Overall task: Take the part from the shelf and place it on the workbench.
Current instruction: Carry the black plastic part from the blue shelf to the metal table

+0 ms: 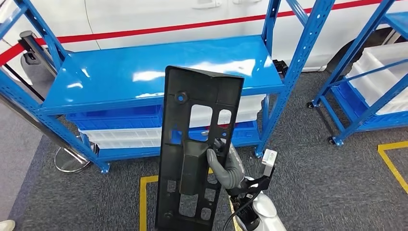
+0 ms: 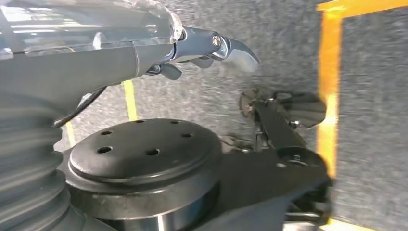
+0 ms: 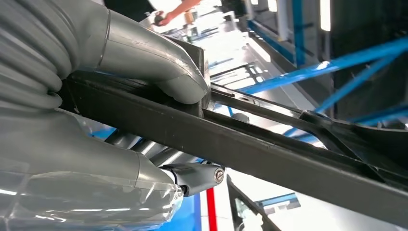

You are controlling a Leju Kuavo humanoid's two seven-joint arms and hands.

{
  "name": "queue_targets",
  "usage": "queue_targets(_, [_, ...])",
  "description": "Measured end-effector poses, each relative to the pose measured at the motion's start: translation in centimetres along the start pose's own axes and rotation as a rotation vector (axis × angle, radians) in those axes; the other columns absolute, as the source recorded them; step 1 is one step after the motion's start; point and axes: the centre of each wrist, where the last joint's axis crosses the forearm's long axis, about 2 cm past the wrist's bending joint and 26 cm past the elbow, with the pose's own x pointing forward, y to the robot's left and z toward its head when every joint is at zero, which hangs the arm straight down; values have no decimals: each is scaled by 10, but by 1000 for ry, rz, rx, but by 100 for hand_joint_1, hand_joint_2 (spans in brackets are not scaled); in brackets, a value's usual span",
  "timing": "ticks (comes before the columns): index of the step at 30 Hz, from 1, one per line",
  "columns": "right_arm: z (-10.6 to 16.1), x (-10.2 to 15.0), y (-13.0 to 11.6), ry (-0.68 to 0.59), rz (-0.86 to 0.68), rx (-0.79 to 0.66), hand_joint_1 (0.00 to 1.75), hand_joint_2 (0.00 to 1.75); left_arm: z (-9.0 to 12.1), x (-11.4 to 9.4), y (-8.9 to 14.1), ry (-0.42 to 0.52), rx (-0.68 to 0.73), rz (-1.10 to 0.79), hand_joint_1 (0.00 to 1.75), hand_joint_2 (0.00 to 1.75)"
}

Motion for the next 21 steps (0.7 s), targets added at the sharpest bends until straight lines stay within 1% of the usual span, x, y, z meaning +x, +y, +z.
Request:
queue_targets(3, [16,-4,-5,-18,-45,-51,175,175,0,-1,1,3,32,1,0,175])
queue_targets(7, [33,-6,-12,-40,-17,-119,175,175,0,1,3,-4,67,-14,0,175])
queue_targets(11, [39,-5,-15,-76,-21,-146,175,175,-1,4,6,-11,76,-27,0,175])
queue_targets(21, [60,-10,-21,-34,-44,-194,175,175,-1,3,8,-1,79,-31,0,175])
